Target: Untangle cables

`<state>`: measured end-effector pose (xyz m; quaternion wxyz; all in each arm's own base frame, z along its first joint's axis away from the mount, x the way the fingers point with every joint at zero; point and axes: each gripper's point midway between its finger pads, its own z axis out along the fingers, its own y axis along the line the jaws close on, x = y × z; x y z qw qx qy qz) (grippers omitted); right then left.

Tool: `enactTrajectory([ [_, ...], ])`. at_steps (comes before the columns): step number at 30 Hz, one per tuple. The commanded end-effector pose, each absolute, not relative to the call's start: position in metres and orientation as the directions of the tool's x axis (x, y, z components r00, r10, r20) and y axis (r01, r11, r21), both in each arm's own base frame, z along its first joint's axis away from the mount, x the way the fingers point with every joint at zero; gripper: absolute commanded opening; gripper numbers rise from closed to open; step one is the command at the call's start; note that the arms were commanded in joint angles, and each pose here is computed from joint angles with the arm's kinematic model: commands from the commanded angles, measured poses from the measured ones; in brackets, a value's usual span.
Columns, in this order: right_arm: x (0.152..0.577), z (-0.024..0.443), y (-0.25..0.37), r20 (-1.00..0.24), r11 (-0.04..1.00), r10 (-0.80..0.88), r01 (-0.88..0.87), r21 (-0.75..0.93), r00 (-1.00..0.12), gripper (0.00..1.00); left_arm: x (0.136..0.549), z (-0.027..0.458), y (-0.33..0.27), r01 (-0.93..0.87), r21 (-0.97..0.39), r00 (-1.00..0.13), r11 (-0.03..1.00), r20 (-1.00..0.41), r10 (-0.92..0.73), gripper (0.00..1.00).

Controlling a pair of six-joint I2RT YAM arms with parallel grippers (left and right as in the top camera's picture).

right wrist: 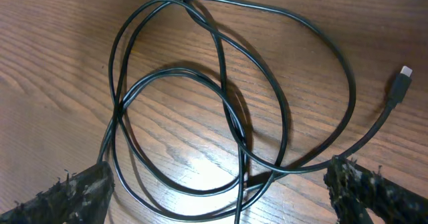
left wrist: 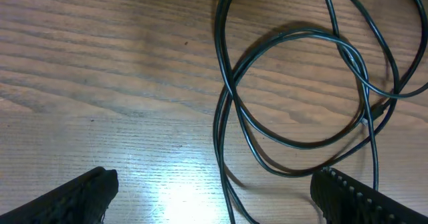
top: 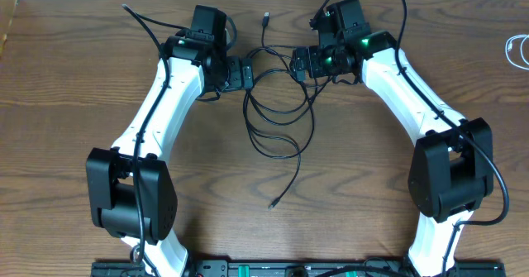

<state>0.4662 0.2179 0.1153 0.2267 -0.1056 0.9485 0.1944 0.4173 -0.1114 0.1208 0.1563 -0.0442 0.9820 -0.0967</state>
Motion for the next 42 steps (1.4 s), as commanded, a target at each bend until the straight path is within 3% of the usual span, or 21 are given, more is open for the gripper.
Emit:
enactTrajectory([
  [1,0.473,0.132,0.216,-0.51,0.901,-0.11,-0.302,0.311,-0.853,0.99,0.417,0.116,-0.11,-0.059,-0.19,-0.949,0.98,-0.294,-0.114,0.98],
  [23,0.465,0.129,0.213,-0.483,0.904,-0.125,-0.3,0.304,-0.867,0.99,0.417,0.116,-0.11,-0.059,-0.19,-0.949,0.98,-0.294,-0.114,0.98],
  [42,0.458,0.185,0.2,-0.571,0.918,-0.108,-0.302,0.257,-0.814,0.99,0.417,0.116,-0.11,-0.059,-0.19,-0.949,0.98,-0.294,-0.114,0.98],
])
